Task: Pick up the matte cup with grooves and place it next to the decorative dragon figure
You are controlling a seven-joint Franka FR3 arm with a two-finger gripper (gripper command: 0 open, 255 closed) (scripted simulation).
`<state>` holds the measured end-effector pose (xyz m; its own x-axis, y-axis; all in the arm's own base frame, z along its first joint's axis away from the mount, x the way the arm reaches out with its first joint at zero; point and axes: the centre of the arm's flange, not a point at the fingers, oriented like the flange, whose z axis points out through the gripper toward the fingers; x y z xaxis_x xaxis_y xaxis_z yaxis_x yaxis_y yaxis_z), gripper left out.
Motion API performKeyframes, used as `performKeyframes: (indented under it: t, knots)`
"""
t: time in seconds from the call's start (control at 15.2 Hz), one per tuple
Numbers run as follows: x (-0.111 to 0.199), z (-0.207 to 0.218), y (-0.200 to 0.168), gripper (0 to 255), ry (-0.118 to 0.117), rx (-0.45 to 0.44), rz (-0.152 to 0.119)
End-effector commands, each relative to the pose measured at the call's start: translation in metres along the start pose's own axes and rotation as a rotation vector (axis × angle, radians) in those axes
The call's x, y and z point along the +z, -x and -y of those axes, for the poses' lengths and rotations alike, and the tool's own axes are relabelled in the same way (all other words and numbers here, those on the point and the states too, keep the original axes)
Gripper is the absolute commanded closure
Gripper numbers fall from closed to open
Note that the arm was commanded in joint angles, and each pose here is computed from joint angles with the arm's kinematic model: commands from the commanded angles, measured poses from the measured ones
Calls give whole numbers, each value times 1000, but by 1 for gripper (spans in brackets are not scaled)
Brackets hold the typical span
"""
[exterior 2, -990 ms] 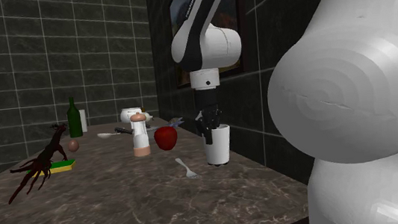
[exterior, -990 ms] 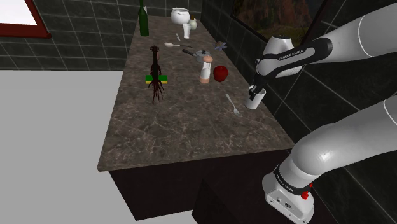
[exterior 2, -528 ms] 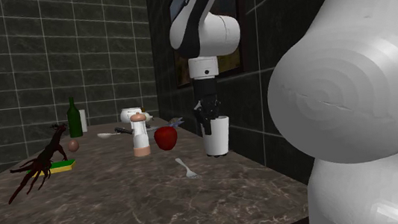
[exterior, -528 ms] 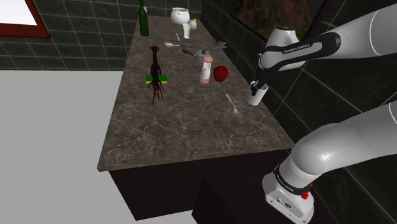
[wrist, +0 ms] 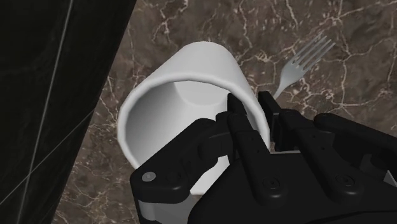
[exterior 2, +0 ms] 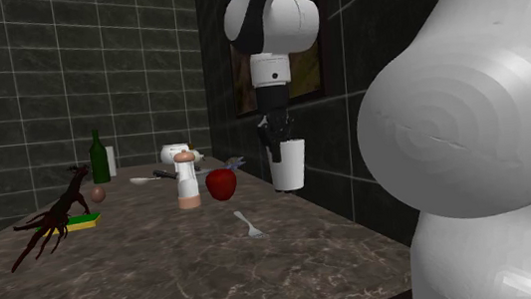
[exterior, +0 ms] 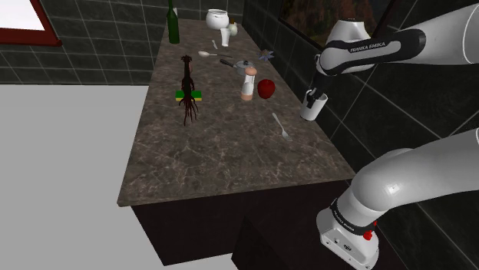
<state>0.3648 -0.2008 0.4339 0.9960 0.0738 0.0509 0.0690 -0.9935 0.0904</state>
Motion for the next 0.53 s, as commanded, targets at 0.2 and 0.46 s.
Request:
performKeyframes:
  t: [0.2, 0.46]
  knots:
    - [-27, -2, -2, 255, 0, 0, 0]
    - [-48, -4, -3, 255, 0, 0, 0]
